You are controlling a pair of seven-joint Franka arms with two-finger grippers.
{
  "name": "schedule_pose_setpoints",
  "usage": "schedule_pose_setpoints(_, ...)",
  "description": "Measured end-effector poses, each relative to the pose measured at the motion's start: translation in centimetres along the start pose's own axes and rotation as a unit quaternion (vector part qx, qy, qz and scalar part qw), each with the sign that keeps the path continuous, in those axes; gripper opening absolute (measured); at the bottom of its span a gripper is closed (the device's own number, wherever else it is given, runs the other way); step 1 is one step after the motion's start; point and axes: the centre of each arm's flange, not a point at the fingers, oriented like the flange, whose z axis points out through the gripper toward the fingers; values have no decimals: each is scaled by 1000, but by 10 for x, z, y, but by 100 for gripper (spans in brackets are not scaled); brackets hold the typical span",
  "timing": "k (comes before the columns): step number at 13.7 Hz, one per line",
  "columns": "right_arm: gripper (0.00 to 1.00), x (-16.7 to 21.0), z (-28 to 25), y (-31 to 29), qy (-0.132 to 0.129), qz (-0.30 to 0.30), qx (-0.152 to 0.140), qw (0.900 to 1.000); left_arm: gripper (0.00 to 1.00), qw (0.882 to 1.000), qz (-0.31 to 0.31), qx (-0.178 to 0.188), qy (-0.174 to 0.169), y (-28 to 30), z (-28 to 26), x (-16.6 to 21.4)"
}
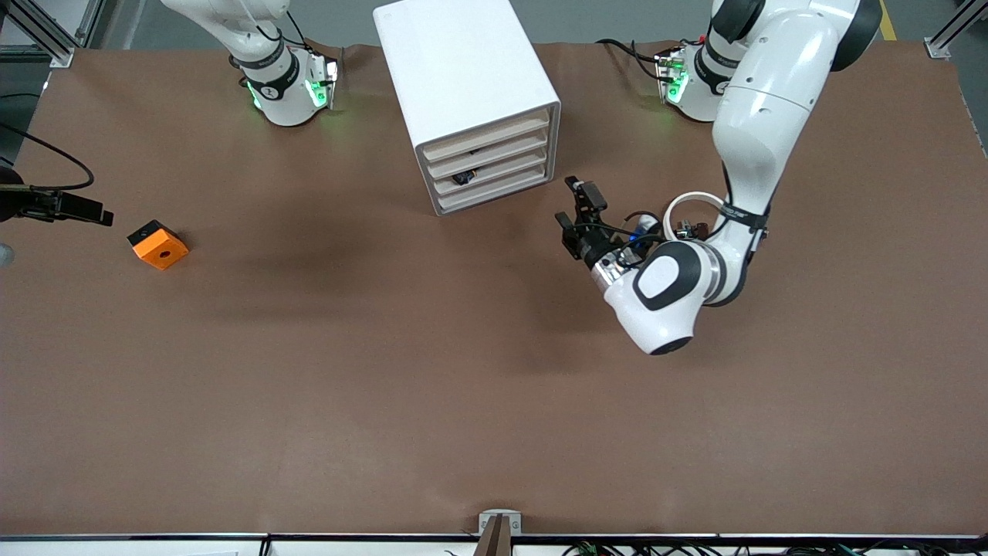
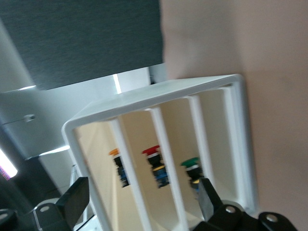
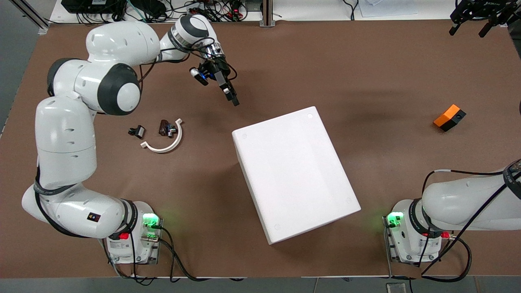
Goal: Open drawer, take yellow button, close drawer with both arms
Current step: 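Grasp the drawer handle with the left gripper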
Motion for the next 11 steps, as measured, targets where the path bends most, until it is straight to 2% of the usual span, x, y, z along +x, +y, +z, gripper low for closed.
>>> schedule_pose_setpoints(2,100,0,0,0,0,0,0,1000,100,1000,-15,18,13,0,22,-13)
schedule_pose_setpoints(5,100,0,0,0,0,0,0,1000,68,998,-17,39,42,-3,51,-26)
schedule_pose_setpoints(11,100,3,3,2,-1,2,0,1000,64,993,-27,74,93,-11,95,-41)
